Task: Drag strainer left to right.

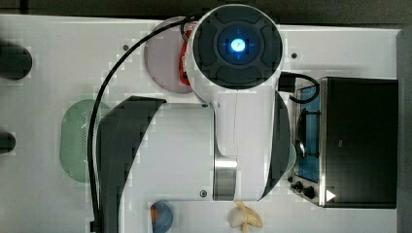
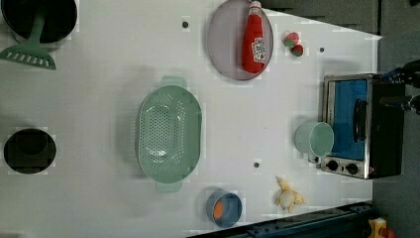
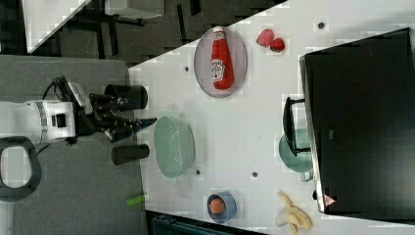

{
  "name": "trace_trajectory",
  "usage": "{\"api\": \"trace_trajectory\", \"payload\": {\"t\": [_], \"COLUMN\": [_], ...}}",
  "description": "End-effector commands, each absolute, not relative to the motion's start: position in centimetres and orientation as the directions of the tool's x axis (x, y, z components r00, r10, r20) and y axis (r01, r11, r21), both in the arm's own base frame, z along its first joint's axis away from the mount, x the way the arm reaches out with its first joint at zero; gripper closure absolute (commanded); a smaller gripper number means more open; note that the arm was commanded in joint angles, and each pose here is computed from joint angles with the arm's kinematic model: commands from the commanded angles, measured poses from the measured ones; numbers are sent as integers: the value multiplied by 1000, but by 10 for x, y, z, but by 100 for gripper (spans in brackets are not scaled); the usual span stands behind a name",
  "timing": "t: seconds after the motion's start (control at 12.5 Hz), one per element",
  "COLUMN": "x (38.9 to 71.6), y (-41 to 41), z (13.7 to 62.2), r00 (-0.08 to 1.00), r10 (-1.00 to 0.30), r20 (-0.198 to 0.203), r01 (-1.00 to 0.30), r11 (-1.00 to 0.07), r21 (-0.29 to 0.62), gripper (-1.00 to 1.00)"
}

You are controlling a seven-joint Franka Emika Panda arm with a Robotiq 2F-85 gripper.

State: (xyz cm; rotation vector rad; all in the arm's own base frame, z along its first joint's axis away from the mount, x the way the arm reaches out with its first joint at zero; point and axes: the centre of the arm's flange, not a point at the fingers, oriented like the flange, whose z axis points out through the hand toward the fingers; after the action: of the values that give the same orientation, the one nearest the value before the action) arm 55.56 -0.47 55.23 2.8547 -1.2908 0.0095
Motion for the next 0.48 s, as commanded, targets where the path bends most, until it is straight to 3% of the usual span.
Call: {"api": "trace_trajectory", "payload": {"t": [0.08, 0.24, 0.48], "x": [441, 445, 454], "y": [-30, -9, 55], "z": [647, 643, 627], "r00": [591, 622, 686], "r10": [-805, -781, -725], "r20": [42, 47, 56], "r01": [-806, -782, -727], "r11": [-592, -623, -685], "r21": [-5, 8, 48], "gripper": [-58, -100, -100]}}
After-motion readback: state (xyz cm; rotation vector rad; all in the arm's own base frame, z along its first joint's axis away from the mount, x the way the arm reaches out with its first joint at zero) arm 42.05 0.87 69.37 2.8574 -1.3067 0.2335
